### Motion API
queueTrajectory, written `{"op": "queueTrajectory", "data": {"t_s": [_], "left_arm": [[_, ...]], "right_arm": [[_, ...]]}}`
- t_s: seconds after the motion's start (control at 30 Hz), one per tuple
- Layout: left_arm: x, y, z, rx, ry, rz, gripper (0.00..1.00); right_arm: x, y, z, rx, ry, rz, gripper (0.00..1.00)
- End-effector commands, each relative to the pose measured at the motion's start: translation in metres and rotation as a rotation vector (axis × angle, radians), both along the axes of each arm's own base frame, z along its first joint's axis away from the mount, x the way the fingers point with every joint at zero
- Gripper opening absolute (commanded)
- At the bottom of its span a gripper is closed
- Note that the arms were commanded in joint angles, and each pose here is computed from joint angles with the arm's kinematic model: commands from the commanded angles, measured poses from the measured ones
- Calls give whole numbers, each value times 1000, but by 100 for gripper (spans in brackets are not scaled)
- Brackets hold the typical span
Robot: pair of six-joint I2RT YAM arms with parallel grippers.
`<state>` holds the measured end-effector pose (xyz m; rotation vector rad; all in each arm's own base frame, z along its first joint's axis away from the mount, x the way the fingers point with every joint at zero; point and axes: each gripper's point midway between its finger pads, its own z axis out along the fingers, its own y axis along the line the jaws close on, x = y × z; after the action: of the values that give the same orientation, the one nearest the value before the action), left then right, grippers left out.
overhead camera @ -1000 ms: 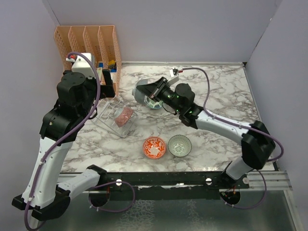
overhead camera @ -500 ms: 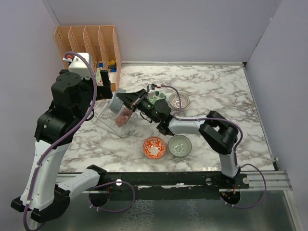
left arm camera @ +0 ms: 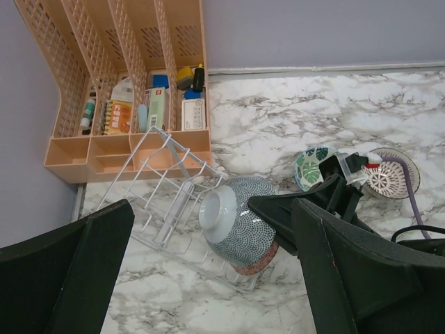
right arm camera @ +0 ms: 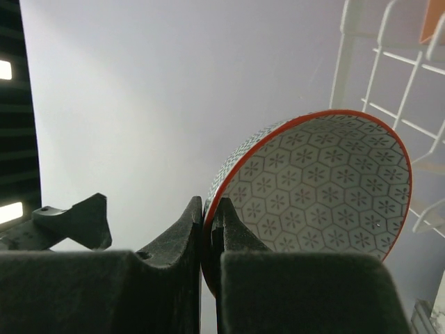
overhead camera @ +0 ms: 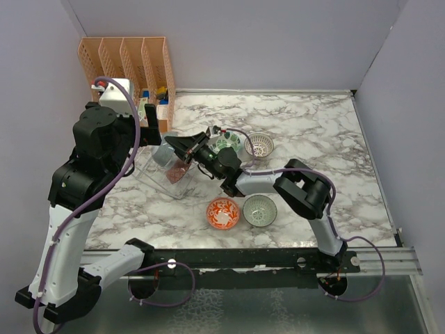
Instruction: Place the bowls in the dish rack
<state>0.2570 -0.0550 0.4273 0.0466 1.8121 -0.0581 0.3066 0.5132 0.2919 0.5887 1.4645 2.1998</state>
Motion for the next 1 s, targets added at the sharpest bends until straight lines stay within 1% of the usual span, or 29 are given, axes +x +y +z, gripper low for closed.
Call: {"op": "queueTrajectory", "data": {"t_s": [0.0, 0.2, 0.33, 0.43, 0.97], "left_arm": [[-6, -1, 5, 13, -11, -29, 99], [-7, 0, 1, 20, -4, -28, 99], [-7, 0, -1, 23, -1, -27, 99], [-6, 0, -2, 25, 2, -27, 99], [-5, 0, -5, 35, 9, -26, 99]], "right_arm": [[-4, -1, 26, 114, -15, 14, 1], [-4, 3, 10, 77, 22, 14, 2], [-4, 7, -5, 52, 53, 25, 4], [-3, 7, -13, 35, 72, 18, 4], [1, 12, -44, -23, 119, 14, 5]]}}
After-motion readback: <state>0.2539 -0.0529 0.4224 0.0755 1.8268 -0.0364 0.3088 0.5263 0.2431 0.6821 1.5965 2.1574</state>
